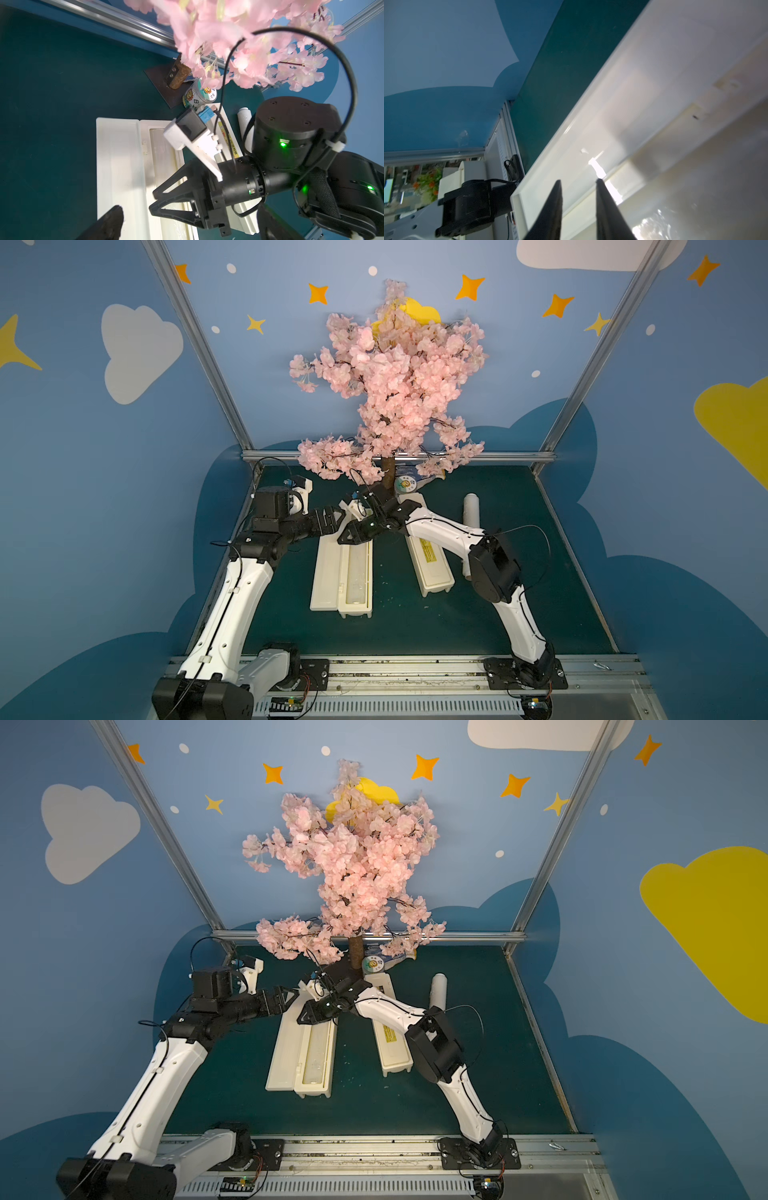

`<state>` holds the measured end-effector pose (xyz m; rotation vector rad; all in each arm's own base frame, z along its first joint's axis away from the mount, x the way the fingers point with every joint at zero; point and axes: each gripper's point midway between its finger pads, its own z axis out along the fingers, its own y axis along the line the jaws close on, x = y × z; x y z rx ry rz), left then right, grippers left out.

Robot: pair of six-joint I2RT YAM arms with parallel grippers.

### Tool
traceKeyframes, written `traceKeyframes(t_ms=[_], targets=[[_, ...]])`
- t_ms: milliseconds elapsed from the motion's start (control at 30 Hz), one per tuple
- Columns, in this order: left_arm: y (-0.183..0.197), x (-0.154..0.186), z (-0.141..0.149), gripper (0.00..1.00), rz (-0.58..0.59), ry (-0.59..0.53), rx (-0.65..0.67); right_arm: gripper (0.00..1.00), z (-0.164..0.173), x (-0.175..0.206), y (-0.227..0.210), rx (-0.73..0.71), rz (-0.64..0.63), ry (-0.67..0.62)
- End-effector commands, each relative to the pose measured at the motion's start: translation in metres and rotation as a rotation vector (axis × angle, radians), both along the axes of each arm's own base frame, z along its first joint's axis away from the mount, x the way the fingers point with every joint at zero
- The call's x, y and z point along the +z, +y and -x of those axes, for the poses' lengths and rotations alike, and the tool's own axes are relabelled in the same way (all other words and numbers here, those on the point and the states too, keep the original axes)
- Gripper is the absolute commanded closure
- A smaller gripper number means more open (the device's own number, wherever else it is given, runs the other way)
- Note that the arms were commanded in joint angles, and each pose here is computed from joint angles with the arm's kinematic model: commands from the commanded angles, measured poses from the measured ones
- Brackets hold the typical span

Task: Put plastic wrap rolls into dispensers
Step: Open the lid of the plastic wrap cutting box.

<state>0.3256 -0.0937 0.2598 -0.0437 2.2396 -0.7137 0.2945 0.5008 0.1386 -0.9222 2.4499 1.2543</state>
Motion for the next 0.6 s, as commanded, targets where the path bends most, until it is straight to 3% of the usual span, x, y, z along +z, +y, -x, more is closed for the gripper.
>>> traceKeyframes(t_ms=[0,33,67,100,200,267,433,500,567], targets=[[-0.010,0.005,-0.006,0.02,0.030,-0.005,-0.021,0.52,-0.021,0.050,-0.041,-0.093,0.017,-0.174],[-0.016,0.005,-0.009,0.02,0.035,-0.009,-0.030,0.41,-0.027,0.052,-0.059,-0.129,0.062,-0.216],[-0.022,0.003,-0.013,0.02,0.033,-0.007,-0.040,0.14,-0.033,0.055,-0.077,-0.166,0.103,-0.256],[-0.030,-0.001,-0.017,0.03,0.028,-0.002,-0.059,0.08,-0.039,0.058,-0.096,-0.190,0.147,-0.316],[-0.056,-0.010,-0.033,0.03,-0.006,0.004,-0.106,0.07,-0.059,0.062,-0.144,-0.275,0.290,-0.521],[-0.071,-0.015,-0.047,0.00,-0.026,-0.008,-0.114,0.08,-0.072,0.062,-0.173,-0.382,0.375,-0.588],[-0.102,-0.031,-0.079,0.00,-0.029,0.003,-0.118,0.08,-0.087,0.045,-0.226,-0.556,0.391,-0.395],[-0.111,-0.040,-0.090,0.00,-0.040,0.014,-0.107,0.07,-0.086,0.038,-0.224,-0.451,0.422,-0.444],[-0.123,-0.048,-0.098,0.00,-0.043,0.038,-0.125,0.07,-0.094,0.024,-0.240,-0.504,0.513,-0.434]])
